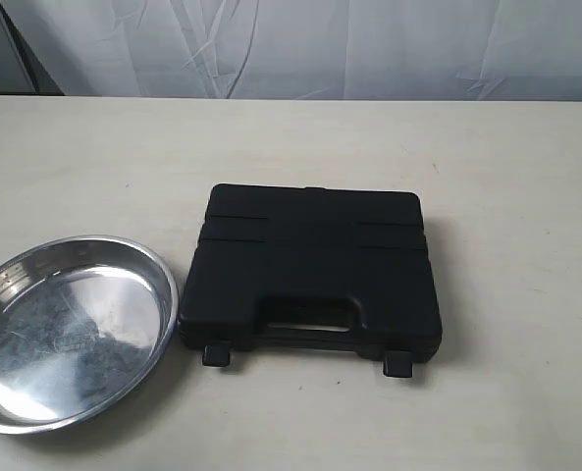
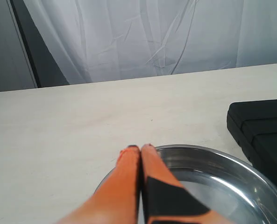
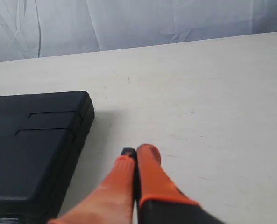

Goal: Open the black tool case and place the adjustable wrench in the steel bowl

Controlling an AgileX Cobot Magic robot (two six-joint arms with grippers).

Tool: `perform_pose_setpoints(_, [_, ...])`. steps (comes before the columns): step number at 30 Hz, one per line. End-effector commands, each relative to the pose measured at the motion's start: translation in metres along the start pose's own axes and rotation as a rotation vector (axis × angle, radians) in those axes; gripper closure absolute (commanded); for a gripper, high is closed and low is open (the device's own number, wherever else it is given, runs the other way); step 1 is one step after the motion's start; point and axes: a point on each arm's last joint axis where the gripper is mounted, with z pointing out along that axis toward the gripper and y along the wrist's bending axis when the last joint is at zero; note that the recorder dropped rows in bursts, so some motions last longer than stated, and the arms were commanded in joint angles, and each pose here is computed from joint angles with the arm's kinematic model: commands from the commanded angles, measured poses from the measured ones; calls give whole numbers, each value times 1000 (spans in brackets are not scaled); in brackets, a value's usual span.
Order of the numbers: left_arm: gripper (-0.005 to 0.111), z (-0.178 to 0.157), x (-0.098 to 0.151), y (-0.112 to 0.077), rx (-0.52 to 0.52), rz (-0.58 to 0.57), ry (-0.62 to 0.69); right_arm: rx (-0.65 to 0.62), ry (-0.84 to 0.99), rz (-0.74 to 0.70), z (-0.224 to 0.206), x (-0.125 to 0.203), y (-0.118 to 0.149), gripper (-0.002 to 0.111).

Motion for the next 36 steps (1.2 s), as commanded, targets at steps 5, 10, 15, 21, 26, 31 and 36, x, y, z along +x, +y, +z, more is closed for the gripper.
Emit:
perform_pose_setpoints(5, [106, 0, 1, 0, 2, 2, -8, 4, -24, -3, -1, -2, 0, 108])
perform_pose_setpoints(10, [106, 0, 1, 0, 2, 2, -8, 7, -46, -8, -1, -4, 0, 108])
perform_pose_setpoints(15, [106, 0, 1, 0, 2, 2, -8, 15, -316, 2, -5, -29, -1, 108])
perform_pose_setpoints(21, [106, 0, 1, 0, 2, 2, -8, -30, -490, 351, -11, -43, -5, 108])
perform_pose_setpoints(26, [106, 0, 1, 0, 2, 2, -8, -104, -396, 649, -8, -36, -2, 108])
perform_pose_setpoints(31, [106, 0, 1, 0, 2, 2, -8, -150, -306, 512, -14, -45, 9, 109])
perform_pose_setpoints(36, [106, 0, 1, -2, 30, 6, -9, -108, -60, 159, -18, -100, 24, 109])
